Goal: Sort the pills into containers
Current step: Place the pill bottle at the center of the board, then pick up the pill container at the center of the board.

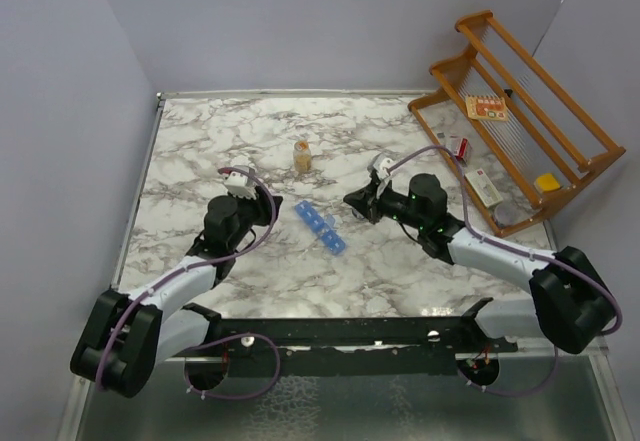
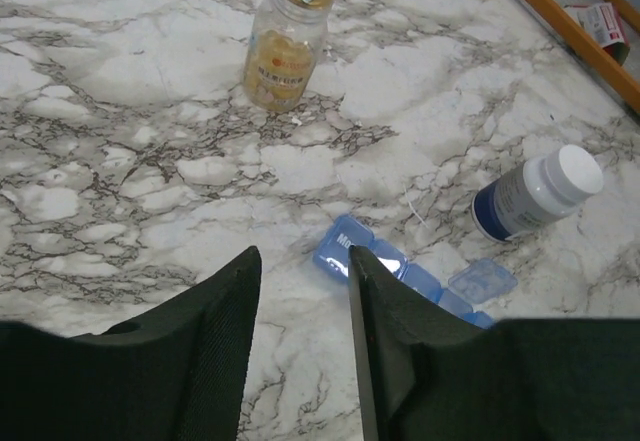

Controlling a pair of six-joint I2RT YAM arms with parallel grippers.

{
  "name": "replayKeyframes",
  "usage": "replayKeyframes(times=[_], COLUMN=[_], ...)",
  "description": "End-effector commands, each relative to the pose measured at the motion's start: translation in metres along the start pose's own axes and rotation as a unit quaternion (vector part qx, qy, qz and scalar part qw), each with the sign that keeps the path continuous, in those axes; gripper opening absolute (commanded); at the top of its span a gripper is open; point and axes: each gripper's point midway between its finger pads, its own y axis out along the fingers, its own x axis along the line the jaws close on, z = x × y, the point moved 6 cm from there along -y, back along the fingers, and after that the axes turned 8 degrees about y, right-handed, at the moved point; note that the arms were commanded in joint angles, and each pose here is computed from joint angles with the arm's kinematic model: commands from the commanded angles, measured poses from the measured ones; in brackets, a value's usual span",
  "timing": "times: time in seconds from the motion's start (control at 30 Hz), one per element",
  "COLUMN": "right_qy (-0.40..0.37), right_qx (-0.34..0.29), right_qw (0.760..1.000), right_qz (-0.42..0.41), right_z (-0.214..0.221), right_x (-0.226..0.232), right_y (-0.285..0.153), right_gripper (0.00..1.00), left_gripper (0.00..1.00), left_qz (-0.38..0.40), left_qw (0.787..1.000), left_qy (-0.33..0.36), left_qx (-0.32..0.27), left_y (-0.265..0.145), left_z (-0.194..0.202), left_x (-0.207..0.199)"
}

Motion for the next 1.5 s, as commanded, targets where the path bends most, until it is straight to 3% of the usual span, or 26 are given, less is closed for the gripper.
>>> replayKeyframes(times=[0.0,0.17,0.77,1.33,1.47], right_qy=[-0.002,-0.019,0.001,0.015,0.017], right_qx=[0.020,0.059,0.104,0.122,0.125], right_qw=[1.000,0.998,0.993,0.992,0.991], right_qz=[0.011,0.022,0.047,0.041,0.034], right_z=[0.008,0.025,0.062,0.081,0.083], right_x=[0.002,0.002,-0.015,-0.010,-0.007], right_y=[0.015,0.032,0.063,0.051,0.049], right_gripper=[0.01,0.01,0.01,0.01,0.01], left_gripper=[0.38,0.35,0.39,0.39,0.33], left_qz=[0.014,0.029,0.032,0.032,0.048], left_qw=[1.000,0.999,0.999,0.999,0.998], left_qy=[0.006,0.017,0.019,0.009,0.025], left_qx=[0.006,-0.009,0.000,0.010,0.026], left_y=[-0.007,-0.009,-0.006,0.000,0.005], left_z=[0.008,-0.001,0.002,0.004,0.010], left_x=[-0.007,-0.012,-0.013,-0.014,-0.016])
